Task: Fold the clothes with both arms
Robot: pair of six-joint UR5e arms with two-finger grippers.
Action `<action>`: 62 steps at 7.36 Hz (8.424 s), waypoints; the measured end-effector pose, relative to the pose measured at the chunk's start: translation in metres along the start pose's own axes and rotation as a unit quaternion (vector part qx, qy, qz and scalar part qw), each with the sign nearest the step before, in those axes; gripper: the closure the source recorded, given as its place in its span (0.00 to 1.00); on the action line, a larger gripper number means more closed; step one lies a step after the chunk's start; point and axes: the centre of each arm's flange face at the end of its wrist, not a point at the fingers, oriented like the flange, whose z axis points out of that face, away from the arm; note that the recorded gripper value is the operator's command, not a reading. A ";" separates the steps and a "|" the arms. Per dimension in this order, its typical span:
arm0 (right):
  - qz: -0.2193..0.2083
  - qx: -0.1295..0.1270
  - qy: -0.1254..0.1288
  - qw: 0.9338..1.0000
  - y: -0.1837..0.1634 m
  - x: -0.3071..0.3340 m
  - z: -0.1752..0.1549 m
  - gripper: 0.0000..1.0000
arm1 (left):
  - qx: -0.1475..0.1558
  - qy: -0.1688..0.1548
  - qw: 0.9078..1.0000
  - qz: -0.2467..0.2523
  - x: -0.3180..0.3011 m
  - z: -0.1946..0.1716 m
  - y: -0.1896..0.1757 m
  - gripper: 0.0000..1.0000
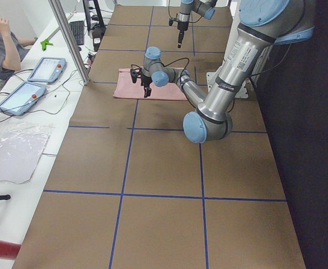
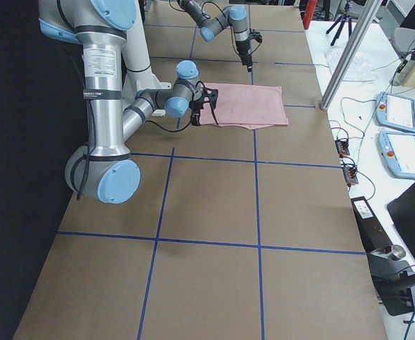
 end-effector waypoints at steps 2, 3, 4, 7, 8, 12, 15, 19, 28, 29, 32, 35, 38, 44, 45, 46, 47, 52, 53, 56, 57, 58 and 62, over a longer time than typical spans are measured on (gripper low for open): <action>0.000 0.004 0.001 1.000 -0.001 0.000 0.000 0.00 | -0.026 -0.028 0.997 -0.061 -0.016 0.019 0.077 0.03; 0.000 0.005 0.001 1.000 -0.001 0.000 0.000 0.00 | -0.034 -0.046 0.995 -0.079 -0.018 0.029 0.109 0.03; 0.000 0.006 0.001 1.000 -0.001 0.000 0.000 0.00 | -0.040 -0.059 0.993 -0.090 -0.018 0.034 0.132 0.03; 0.000 0.008 0.001 1.000 -0.002 0.000 0.000 0.00 | -0.052 -0.066 0.992 -0.093 -0.017 0.033 0.161 0.03; 0.000 0.008 0.001 1.000 -0.002 0.000 0.000 0.00 | -0.058 -0.064 0.992 -0.089 -0.016 0.029 0.173 0.04; 0.001 0.008 0.003 1.000 -0.002 0.001 0.001 0.00 | -0.070 -0.066 0.992 -0.085 -0.016 0.021 0.205 0.06; 0.000 0.008 0.003 1.000 -0.002 0.001 0.001 0.00 | -0.072 -0.073 0.991 -0.083 -0.020 0.028 0.212 0.08; 0.001 0.008 0.003 1.000 -0.003 0.001 0.001 0.00 | -0.074 -0.076 0.991 -0.080 -0.022 0.031 0.220 0.11; 0.003 0.011 0.002 1.000 -0.006 0.002 -0.002 0.00 | -0.074 -0.079 0.991 -0.076 -0.027 0.031 0.226 0.95; 0.003 0.012 0.001 1.000 -0.006 0.002 -0.002 0.00 | -0.074 -0.077 0.991 -0.075 -0.026 0.030 0.227 1.00; 0.004 0.013 0.001 1.000 -0.007 0.002 -0.003 0.00 | -0.077 -0.067 0.992 -0.075 -0.021 0.020 0.227 1.00; 0.029 0.006 0.014 0.999 -0.006 -0.002 0.006 0.00 | -0.078 -0.058 0.993 -0.073 -0.014 -0.007 0.225 1.00; 0.126 -0.005 0.087 0.988 0.032 -0.106 0.075 0.00 | -0.077 -0.052 0.993 -0.069 -0.012 -0.018 0.222 1.00; 0.151 0.012 0.113 0.982 0.061 -0.156 0.126 0.00 | -0.078 -0.051 0.993 -0.068 -0.010 -0.019 0.222 1.00; 0.155 0.013 0.116 0.981 0.060 -0.160 0.131 0.00 | -0.077 -0.050 0.993 -0.068 -0.010 -0.019 0.222 1.00; 0.156 0.013 0.119 0.980 0.059 -0.161 0.134 0.00 | -0.077 -0.050 0.993 -0.068 -0.009 -0.020 0.222 1.00; 0.157 0.014 0.124 0.980 0.059 -0.160 0.138 0.00 | -0.078 -0.049 0.993 -0.068 -0.009 -0.020 0.222 1.00; 0.159 0.016 0.145 0.976 0.057 -0.148 0.156 0.05 | -0.078 -0.048 0.993 -0.068 -0.008 -0.020 0.222 1.00; 0.159 0.016 0.146 0.976 0.057 -0.147 0.156 0.37 | -0.078 -0.048 0.993 -0.068 -0.008 -0.020 0.222 1.00; 0.159 0.014 0.146 0.976 0.056 -0.147 0.155 1.00 | -0.078 -0.048 0.993 -0.068 -0.007 -0.021 0.222 1.00; 0.159 0.013 0.143 0.977 0.056 -0.149 0.154 1.00 | -0.077 -0.048 0.994 -0.068 -0.008 -0.021 0.222 1.00; 0.159 0.013 0.142 0.977 0.057 -0.151 0.153 1.00 | -0.077 -0.048 0.994 -0.068 -0.008 -0.021 0.221 1.00; 0.160 0.018 0.126 0.979 0.051 -0.156 0.141 1.00 | -0.078 -0.043 0.994 -0.068 -0.006 -0.025 0.221 1.00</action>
